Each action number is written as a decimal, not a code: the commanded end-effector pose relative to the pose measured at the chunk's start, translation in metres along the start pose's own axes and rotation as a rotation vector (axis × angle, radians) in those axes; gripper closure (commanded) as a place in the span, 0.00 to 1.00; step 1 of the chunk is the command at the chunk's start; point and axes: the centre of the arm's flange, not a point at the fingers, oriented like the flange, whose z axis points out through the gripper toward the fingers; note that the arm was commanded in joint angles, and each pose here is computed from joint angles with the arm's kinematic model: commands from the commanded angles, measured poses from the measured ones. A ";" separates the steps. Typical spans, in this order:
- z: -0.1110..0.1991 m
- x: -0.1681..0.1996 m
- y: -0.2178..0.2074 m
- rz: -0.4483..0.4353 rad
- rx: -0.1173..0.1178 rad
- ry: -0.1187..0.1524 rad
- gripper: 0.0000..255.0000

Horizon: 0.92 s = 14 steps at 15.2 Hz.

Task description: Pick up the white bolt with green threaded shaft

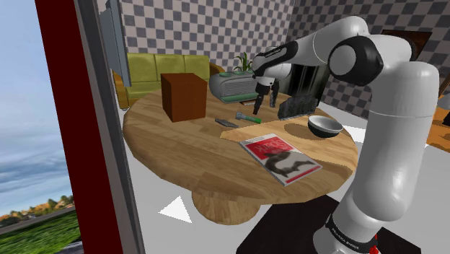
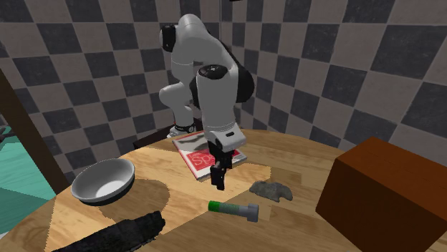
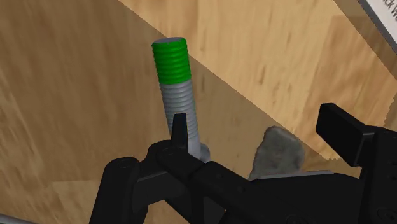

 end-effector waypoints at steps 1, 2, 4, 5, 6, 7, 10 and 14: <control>0.020 0.010 0.019 -0.023 0.010 -0.005 0.00; 0.028 0.014 0.030 -0.033 0.015 -0.007 0.00; 0.045 0.024 0.050 -0.053 0.024 -0.013 0.00; 0.049 0.026 0.054 -0.058 0.026 -0.014 0.00; 0.054 0.025 0.054 -0.058 0.026 -0.014 0.00; 0.059 0.025 0.054 -0.058 0.026 -0.014 0.00; 0.075 0.023 0.055 -0.058 0.026 -0.014 0.00; 0.089 0.022 0.055 -0.058 0.026 -0.014 0.00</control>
